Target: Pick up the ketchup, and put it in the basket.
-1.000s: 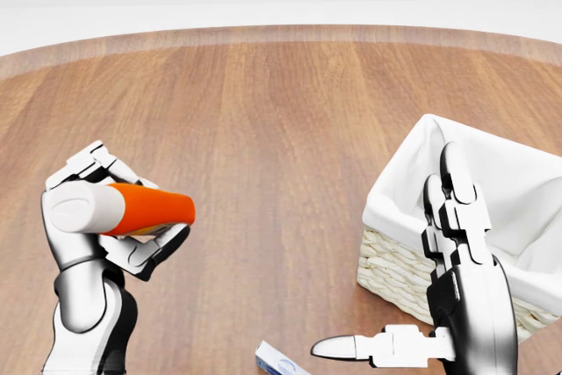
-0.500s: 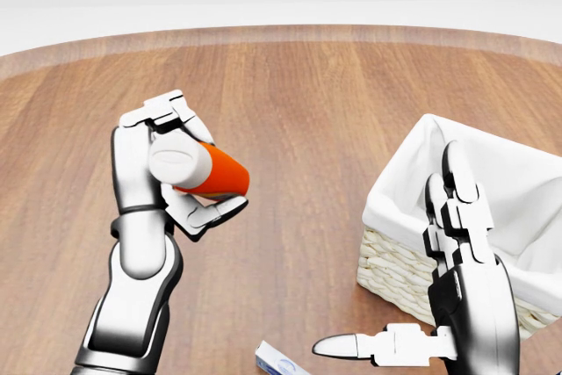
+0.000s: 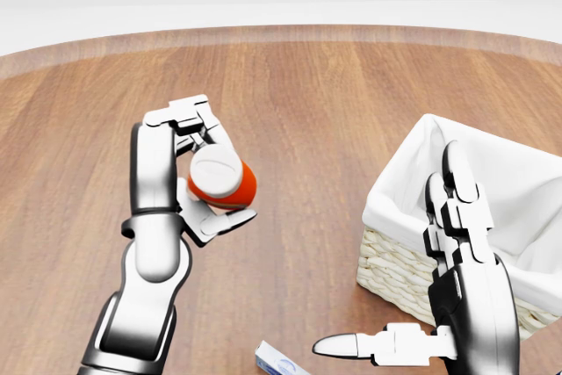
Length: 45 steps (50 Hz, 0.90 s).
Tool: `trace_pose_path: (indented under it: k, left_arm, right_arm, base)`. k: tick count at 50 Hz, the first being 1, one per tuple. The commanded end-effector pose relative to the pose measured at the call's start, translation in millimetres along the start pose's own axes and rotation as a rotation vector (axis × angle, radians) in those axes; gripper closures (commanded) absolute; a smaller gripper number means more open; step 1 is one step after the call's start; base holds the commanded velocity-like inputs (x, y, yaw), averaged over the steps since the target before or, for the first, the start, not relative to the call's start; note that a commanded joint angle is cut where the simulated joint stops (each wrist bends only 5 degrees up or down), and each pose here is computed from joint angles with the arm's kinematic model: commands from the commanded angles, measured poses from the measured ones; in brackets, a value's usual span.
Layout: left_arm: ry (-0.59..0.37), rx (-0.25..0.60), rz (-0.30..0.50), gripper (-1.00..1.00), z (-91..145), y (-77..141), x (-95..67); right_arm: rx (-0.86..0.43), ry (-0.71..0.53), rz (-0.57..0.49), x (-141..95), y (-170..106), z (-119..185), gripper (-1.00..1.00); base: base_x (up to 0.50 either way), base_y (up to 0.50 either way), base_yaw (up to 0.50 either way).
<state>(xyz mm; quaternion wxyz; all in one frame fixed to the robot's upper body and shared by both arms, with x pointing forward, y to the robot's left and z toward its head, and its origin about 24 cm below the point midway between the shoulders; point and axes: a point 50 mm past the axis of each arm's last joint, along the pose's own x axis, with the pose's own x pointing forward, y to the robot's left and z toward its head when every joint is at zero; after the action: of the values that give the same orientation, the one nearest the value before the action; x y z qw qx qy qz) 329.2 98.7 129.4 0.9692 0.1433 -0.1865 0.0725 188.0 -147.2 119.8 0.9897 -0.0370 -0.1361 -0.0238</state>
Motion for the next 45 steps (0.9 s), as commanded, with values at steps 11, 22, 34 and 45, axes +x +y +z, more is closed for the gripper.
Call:
trace_pose_path:
  k: [11, 22, 34, 45]
  left_arm:
    - [-0.062, 0.073, -0.018, 0.95, 9.3, -12.0, -16.3]
    - [-0.064, 0.089, -0.051, 0.95, 10.0, -22.9, -28.2]
    - [-0.096, 0.087, -0.085, 0.95, 19.4, -34.9, -36.9]
    - [-0.121, 0.084, -0.103, 0.95, 27.2, -42.7, -43.2]
  right_arm:
    - [0.001, -0.006, -0.001, -0.4, 0.1, 1.7, -1.0]
    - [0.001, -0.005, 0.0, -0.9, 0.3, 1.7, -1.0]
    - [0.004, -0.008, 0.003, -1.5, 0.4, 2.7, -1.0]
    - [0.006, -0.013, 0.006, -2.3, 0.7, 4.4, -1.0]
  base:
    - [0.0, 0.0, 0.0]
    - [0.0, 0.0, 0.0]
    - [0.0, 0.0, 0.0]
    - [0.0, 0.0, 0.0]
